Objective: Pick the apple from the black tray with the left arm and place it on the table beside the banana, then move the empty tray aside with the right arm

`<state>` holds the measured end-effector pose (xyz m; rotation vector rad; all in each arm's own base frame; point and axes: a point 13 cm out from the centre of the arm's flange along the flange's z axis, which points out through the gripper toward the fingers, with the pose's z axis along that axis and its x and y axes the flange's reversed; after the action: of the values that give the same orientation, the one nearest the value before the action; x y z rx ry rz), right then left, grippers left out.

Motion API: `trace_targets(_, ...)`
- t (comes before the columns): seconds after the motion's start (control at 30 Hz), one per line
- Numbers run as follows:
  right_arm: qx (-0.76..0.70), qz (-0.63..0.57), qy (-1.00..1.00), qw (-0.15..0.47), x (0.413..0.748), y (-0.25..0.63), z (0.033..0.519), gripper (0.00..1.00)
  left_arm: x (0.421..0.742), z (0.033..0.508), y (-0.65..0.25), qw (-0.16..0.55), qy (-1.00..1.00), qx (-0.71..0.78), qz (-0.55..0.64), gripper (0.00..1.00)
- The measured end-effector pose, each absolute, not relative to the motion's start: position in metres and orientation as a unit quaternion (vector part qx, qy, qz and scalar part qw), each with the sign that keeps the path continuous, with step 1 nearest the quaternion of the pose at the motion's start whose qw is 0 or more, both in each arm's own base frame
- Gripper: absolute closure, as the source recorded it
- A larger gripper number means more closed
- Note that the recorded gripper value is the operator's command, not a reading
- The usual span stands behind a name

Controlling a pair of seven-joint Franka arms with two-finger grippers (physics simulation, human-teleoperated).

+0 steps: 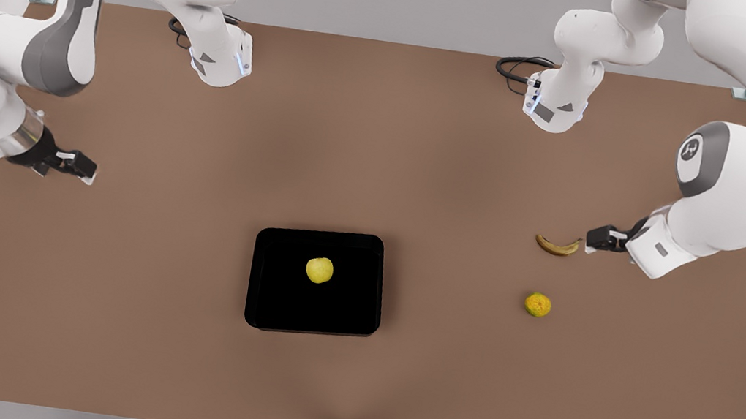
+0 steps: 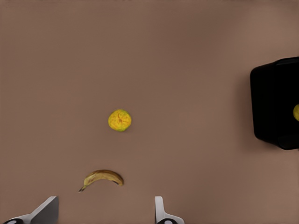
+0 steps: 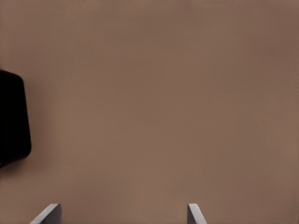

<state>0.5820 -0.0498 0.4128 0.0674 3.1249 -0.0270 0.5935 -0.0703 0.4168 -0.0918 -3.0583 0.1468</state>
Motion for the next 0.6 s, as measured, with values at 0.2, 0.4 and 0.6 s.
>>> trace_targets(0.2,-0.017,-0.019,0.999,0.033,0.595,-0.019,0.423,0.00,0.621,0.399,-0.225,0.013,-0.989,-0.142,0.021,0.00)
trace_targets(0.4,-0.033,-0.020,0.998,0.043,0.600,-0.007,0.430,0.00,0.593,0.269,-0.521,-0.039,-0.977,-0.211,0.010,0.00)
trace_targets(0.6,-0.035,-0.021,0.998,0.041,0.599,-0.010,0.435,0.00,0.574,0.159,-0.602,-0.100,-0.985,-0.139,0.011,0.00)
